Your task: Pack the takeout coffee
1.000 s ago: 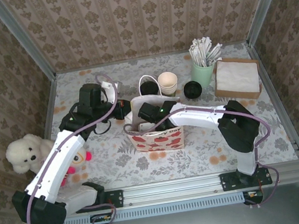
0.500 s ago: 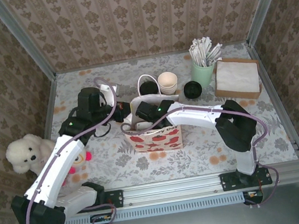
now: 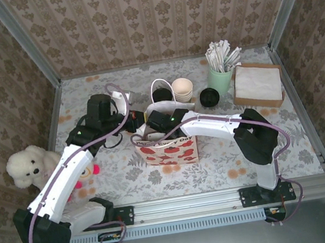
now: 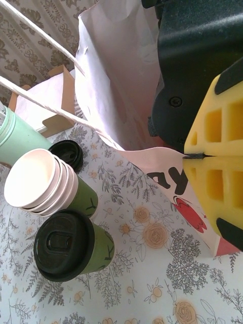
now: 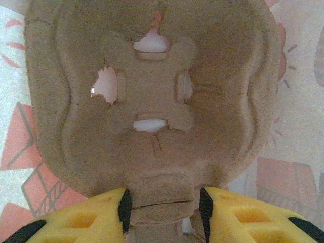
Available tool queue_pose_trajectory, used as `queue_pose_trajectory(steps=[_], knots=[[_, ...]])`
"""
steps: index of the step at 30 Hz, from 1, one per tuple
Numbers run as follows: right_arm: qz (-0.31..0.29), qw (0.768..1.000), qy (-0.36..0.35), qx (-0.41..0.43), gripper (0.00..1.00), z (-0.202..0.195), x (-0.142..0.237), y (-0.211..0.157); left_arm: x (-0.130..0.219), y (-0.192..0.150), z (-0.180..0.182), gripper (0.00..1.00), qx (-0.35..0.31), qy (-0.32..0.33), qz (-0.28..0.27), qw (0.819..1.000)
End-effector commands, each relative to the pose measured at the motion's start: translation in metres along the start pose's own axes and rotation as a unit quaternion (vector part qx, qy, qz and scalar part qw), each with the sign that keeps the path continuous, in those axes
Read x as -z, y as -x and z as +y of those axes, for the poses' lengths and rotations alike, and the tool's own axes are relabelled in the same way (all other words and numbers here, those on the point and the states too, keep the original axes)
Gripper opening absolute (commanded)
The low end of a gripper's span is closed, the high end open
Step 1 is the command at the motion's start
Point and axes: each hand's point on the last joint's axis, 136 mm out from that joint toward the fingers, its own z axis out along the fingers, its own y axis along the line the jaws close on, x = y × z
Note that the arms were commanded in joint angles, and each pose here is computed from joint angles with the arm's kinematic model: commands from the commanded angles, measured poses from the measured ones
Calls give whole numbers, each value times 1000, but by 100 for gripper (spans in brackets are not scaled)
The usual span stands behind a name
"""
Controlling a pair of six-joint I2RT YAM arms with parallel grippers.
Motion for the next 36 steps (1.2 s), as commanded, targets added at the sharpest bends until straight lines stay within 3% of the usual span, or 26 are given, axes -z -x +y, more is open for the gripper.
queue_pose_trajectory(steps=[1,8,13,25,29,36], knots=[[26,999,-1,19,43,4,-7,-9,-7,-10,-2,0,11,-8,25,1000],[75,994,-67,45,43,-19,-24,-19,-11,-12,-6,2,17,-24,39,999],[71,993,-78,54,43,-23,-22,-18,-13,-13,-6,2,19,-26,45,998],[-20,998,9,55,47,12,10,8,-13,-11,-6,3,6,-24,44,999],[-1,998,23,55,47,16,-5,3,-10,-6,-10,4,-5,-26,42,999],[74,991,-101,53,47,-31,-26,-13,-11,-7,-14,5,-7,-40,48,998]])
